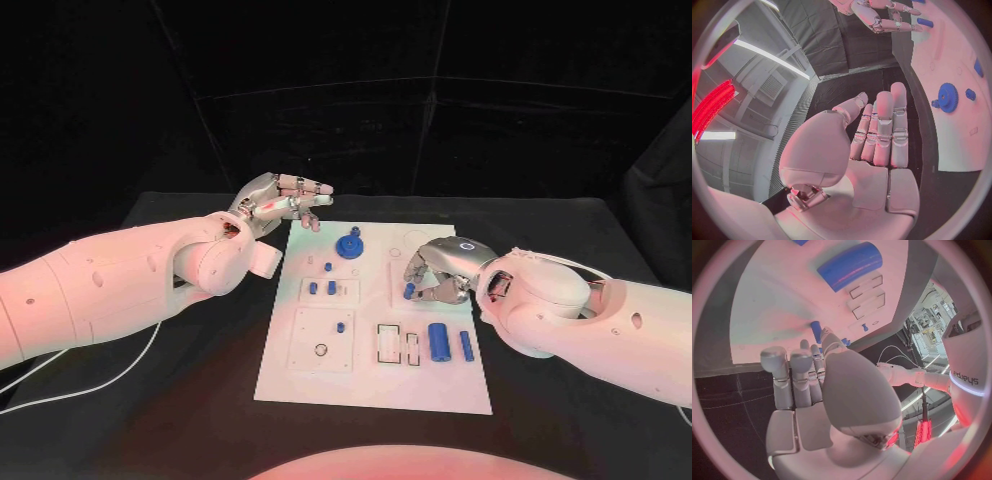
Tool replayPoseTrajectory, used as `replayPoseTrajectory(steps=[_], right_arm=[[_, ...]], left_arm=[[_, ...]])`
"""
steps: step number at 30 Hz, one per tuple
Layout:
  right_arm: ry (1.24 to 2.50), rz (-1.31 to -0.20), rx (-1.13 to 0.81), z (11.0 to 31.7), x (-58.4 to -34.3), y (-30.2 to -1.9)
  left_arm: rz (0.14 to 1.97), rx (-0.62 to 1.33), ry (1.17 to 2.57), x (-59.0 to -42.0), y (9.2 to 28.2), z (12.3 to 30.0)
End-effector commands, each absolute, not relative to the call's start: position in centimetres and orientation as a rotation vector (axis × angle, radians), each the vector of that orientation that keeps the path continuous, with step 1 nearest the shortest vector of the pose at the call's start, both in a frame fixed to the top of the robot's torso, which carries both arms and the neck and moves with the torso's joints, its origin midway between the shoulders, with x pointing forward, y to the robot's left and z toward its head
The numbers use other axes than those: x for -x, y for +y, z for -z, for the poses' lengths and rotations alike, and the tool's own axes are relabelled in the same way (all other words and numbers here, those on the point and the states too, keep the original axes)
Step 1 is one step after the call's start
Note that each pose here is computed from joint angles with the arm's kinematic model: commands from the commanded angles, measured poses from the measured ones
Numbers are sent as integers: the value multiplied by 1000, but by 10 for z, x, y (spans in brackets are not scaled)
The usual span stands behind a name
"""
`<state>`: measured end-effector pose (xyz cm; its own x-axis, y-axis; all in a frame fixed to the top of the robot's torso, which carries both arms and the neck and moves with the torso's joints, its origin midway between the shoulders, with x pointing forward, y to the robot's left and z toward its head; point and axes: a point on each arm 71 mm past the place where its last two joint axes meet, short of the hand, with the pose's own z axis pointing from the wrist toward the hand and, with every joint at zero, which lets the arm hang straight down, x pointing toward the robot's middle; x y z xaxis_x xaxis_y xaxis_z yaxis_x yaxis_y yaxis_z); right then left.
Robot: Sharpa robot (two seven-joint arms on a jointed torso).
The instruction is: Assemble the parts on the task board
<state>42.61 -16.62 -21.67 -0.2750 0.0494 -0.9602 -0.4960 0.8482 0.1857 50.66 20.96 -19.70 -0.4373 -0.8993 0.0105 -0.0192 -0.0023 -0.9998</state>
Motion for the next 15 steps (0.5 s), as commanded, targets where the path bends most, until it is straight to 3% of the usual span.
replayPoseTrajectory(steps=[1, 15], right_arm=[[1826, -574, 368, 219, -425, -163], [1831, -593, 379, 222, -428, -157]], left_arm=[[1550, 974, 1541, -507, 208, 195], [1549, 974, 1542, -507, 208, 196]])
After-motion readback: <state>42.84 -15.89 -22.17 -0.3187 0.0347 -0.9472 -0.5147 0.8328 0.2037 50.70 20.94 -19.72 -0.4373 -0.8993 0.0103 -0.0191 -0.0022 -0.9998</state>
